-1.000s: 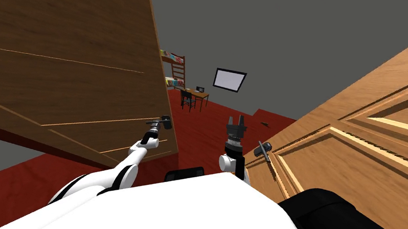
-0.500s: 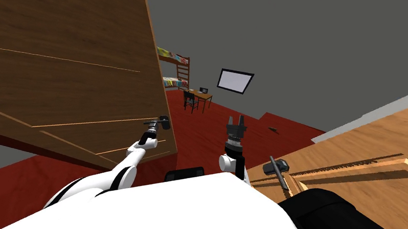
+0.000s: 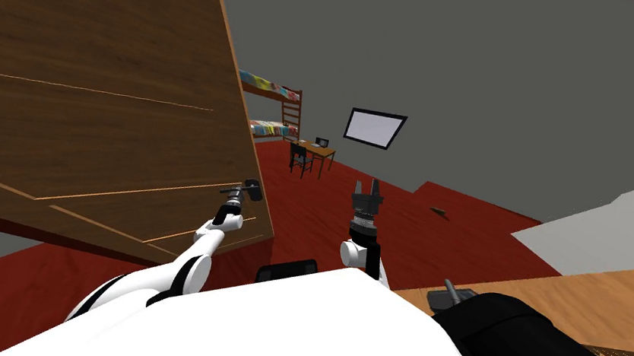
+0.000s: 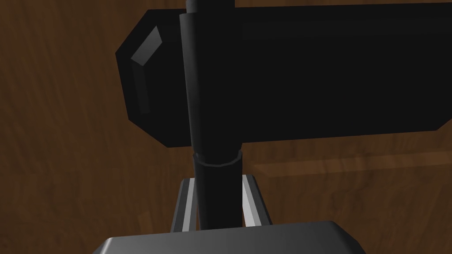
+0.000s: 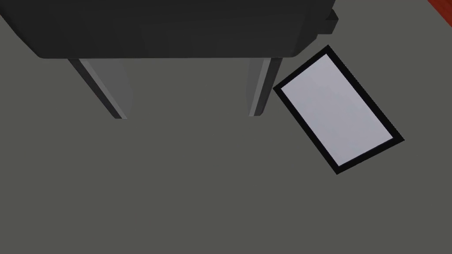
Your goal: Push the door open
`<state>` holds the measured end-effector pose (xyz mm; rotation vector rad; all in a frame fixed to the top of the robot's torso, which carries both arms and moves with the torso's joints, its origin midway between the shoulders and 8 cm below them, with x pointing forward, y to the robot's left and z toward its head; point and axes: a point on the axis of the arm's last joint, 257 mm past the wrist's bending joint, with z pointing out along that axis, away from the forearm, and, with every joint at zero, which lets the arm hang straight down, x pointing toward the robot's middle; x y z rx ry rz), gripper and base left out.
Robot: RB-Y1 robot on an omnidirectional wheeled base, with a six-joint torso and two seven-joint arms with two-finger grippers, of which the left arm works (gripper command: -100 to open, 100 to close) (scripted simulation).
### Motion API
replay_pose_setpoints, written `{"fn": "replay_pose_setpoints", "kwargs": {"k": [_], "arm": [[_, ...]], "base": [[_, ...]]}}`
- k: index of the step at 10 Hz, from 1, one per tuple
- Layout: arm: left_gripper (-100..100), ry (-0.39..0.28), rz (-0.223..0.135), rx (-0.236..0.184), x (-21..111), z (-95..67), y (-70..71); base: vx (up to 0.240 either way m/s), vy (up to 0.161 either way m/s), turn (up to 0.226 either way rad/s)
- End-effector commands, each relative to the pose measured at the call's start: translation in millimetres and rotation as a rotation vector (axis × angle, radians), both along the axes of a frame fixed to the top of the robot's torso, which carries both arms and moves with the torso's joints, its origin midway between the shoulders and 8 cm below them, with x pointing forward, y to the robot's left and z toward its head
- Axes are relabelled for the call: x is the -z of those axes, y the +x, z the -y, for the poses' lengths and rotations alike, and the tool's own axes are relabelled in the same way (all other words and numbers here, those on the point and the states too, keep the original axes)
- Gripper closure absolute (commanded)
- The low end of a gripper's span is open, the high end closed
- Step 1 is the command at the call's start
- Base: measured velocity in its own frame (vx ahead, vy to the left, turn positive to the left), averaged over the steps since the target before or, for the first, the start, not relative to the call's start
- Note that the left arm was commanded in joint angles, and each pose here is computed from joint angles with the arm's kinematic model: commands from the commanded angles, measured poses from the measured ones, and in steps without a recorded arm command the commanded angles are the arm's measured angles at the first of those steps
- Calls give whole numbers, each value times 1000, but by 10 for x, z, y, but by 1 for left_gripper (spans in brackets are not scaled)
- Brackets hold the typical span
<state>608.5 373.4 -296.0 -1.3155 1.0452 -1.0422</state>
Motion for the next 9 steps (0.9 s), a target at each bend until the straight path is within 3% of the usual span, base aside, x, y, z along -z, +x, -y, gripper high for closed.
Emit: {"fn": "replay_pose_setpoints", "kwargs": {"k": [1, 8, 9], "arm": [[100, 6, 6, -15, -31, -92, -20], [100, 5, -1, -40, 0, -217, -70], [100, 6, 1, -65, -10, -355, -107]], "base": [[171, -83, 115], [141, -87, 93], [125, -27, 53]]}}
